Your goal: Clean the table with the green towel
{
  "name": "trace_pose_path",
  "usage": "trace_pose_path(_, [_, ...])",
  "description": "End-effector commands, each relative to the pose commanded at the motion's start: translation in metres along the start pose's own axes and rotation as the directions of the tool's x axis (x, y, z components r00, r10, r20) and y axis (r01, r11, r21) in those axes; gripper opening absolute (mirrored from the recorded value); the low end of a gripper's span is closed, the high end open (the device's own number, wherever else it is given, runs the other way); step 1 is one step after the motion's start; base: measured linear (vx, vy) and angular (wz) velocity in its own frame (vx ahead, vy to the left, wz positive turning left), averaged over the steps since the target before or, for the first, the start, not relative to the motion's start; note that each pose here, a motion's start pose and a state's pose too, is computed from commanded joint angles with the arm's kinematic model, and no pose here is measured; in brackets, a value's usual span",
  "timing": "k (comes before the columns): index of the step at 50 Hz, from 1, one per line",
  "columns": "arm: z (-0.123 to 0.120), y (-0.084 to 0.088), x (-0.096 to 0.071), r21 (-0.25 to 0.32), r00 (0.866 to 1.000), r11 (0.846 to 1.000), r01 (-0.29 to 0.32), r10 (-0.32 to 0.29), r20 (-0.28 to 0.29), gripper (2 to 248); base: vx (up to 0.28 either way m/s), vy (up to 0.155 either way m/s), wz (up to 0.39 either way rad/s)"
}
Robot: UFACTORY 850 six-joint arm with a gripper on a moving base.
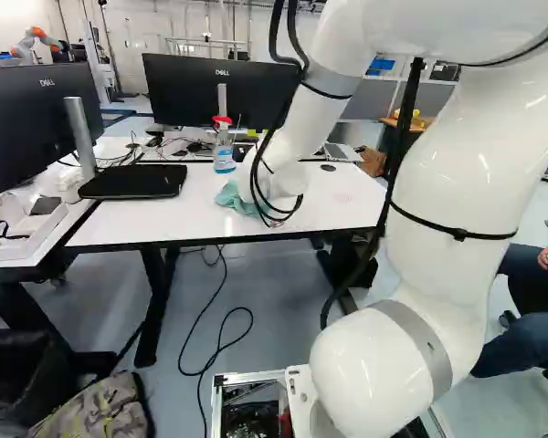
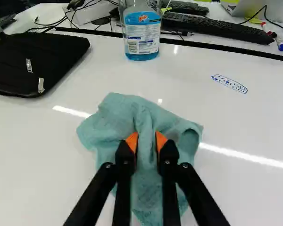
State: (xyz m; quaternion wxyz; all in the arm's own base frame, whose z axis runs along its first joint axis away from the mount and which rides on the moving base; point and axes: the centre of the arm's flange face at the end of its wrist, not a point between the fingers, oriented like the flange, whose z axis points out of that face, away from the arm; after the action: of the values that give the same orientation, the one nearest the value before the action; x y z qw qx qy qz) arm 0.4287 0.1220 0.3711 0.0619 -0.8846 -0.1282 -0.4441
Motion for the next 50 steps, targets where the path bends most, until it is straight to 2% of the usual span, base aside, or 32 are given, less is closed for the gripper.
trace_pose_path(2, [0.0, 0.0, 0.0, 0.0, 1.0, 1.0, 0.0, 0.0, 0.0, 85, 0.0, 0.0, 0.0])
trace_pose_path(3, [0.0, 0.0, 0.0, 0.0, 1.0, 1.0, 0.0, 0.0, 0.0, 51, 0.0, 0.0, 0.0])
trace_pose_path(7, [0.0, 0.0, 0.0, 0.0, 1.0, 1.0, 0.0, 0.0, 0.0, 51, 0.0, 0.0, 0.0])
trace_pose_path(8, [0.0, 0.0, 0.0, 0.0, 1.0, 1.0, 0.0, 0.0, 0.0, 35, 0.0, 0.0, 0.0])
trace_pose_path(25, [-0.004, 0.001, 0.005, -0.002, 1.0, 1.0, -0.001, 0.001, -0.014, 34, 0.0, 0.0, 0.0])
trace_pose_path(36, [-0.006, 0.009, 0.018, -0.017, 0.999, 1.0, -0.012, 0.011, -0.041, 34, 0.0, 0.0, 0.0])
trace_pose_path(50, [-0.004, 0.028, 0.037, -0.048, 0.996, 0.998, -0.035, 0.031, -0.078, 34, 0.0, 0.0, 0.0])
